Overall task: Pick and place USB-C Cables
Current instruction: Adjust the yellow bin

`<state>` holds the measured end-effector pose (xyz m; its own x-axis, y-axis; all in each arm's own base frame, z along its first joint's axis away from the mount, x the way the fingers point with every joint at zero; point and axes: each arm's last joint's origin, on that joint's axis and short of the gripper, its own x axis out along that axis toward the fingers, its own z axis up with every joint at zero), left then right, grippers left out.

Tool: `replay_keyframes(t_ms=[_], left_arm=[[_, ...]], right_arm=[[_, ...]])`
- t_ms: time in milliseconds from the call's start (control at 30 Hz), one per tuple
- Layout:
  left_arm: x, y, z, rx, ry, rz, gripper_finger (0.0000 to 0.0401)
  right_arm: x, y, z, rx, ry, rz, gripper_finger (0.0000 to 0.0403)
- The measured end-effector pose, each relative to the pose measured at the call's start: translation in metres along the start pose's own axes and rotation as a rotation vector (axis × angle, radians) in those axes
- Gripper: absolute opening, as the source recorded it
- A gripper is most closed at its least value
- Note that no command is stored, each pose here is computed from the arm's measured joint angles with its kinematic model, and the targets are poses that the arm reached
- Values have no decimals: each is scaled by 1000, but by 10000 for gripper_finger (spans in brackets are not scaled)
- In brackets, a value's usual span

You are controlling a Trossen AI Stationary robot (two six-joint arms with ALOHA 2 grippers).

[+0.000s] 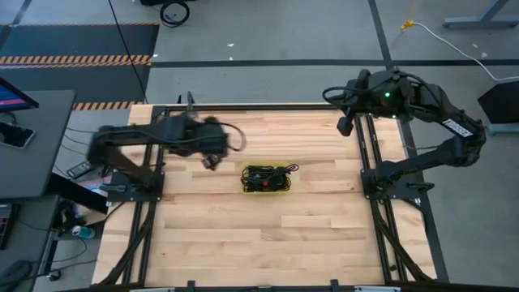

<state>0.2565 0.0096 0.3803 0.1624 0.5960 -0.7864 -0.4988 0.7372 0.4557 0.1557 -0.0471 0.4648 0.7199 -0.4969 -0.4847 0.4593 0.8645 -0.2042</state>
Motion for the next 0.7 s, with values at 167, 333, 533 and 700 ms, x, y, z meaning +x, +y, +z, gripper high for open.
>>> replay_keyframes(t_ms=[167, 333, 533, 700], left_arm=[[-7, 19, -56, -225, -32, -25, 8], [-11, 25, -91, -351, -120, -94, 8], [-9, 21, -106, -370, -176, -109, 8], [-6, 17, -109, -347, -171, -108, 8]], right_arm=[[9, -8, 1, 33, 8, -36, 2], [69, 2, -11, 41, 125, 82, 1], [168, 25, -51, 96, 228, 228, 1], [236, 44, -88, 186, 292, 364, 0]])
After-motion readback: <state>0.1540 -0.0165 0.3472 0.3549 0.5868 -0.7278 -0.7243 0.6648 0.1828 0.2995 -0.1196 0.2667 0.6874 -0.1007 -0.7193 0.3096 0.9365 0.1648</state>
